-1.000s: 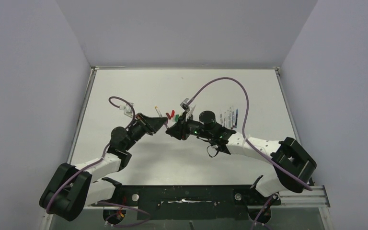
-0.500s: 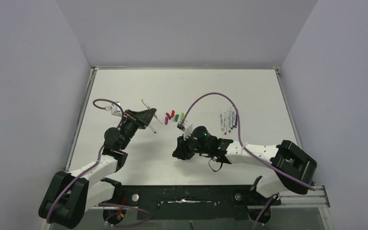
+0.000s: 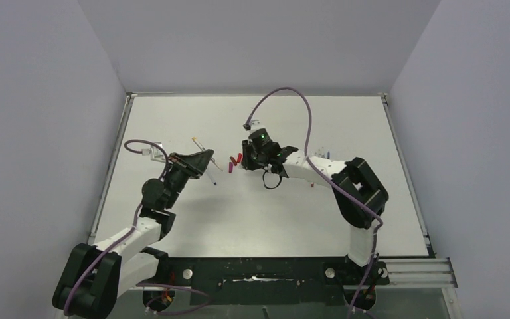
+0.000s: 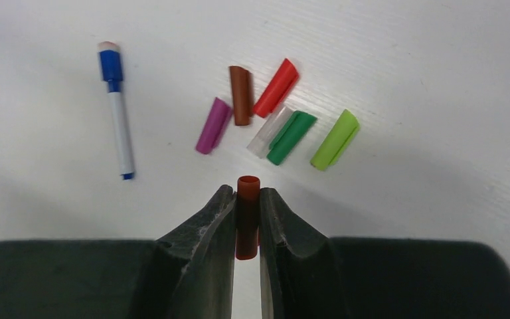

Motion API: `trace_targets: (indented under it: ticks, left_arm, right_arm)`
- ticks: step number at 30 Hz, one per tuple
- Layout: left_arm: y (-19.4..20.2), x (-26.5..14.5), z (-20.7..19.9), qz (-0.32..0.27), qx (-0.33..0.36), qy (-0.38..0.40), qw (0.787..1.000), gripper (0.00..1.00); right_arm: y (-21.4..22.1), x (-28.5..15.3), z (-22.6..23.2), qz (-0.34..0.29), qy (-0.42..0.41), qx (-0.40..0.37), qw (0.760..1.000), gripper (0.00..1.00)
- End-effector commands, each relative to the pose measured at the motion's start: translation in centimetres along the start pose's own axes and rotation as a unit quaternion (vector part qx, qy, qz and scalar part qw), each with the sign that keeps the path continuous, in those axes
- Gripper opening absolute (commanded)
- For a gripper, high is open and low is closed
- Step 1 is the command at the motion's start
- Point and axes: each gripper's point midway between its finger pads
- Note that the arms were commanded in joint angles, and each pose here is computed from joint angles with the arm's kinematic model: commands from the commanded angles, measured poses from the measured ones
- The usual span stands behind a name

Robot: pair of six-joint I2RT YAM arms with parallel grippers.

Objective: Open the pen caps

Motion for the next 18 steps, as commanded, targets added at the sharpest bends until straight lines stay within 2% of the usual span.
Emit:
trace_targets:
  ticks: [1,4,9,13,18]
  left_arm:
    - [-1.6,-0.2,-1.3,-0.028,0.016,0.022,0.999,0.06]
    - [-1.8,-0.2,-1.4,-0.031,0.019,0.021,0.999,0.06]
    - [-1.8,-0.2,-1.5,-0.031,0.018,0.022,0.999,0.06]
    - [-1.8,-0.2,-1.4,-0.031,0.019,0.021,0.999,0.06]
    - [-1.6,-0.1,-1.2,-0.026,0.019,0.019,0.999,0.06]
  right_arm:
    - [-0.2,2.5,-2.0,0.02,0.053,-0.009,0.998,0.0]
    - [-0.1,4.1,-2.3,0.028,0.057,-0.009,0.998,0.01]
    - [0.3,5.7,-2.8,0.04,0.058,-0.009,0.997,0.09]
    - [0.9,5.8,-2.8,0.046,0.054,-0.007,0.997,0.28]
    - [1.2,4.8,-2.5,0.044,0.041,-0.005,0.998,0.46]
Point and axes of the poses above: each gripper's point midway between its finger pads, its own x axis out along the fingers, its own z axis along the line the jaws close on, y = z × x, and after that the axes turned 4 degrees about x, right-handed
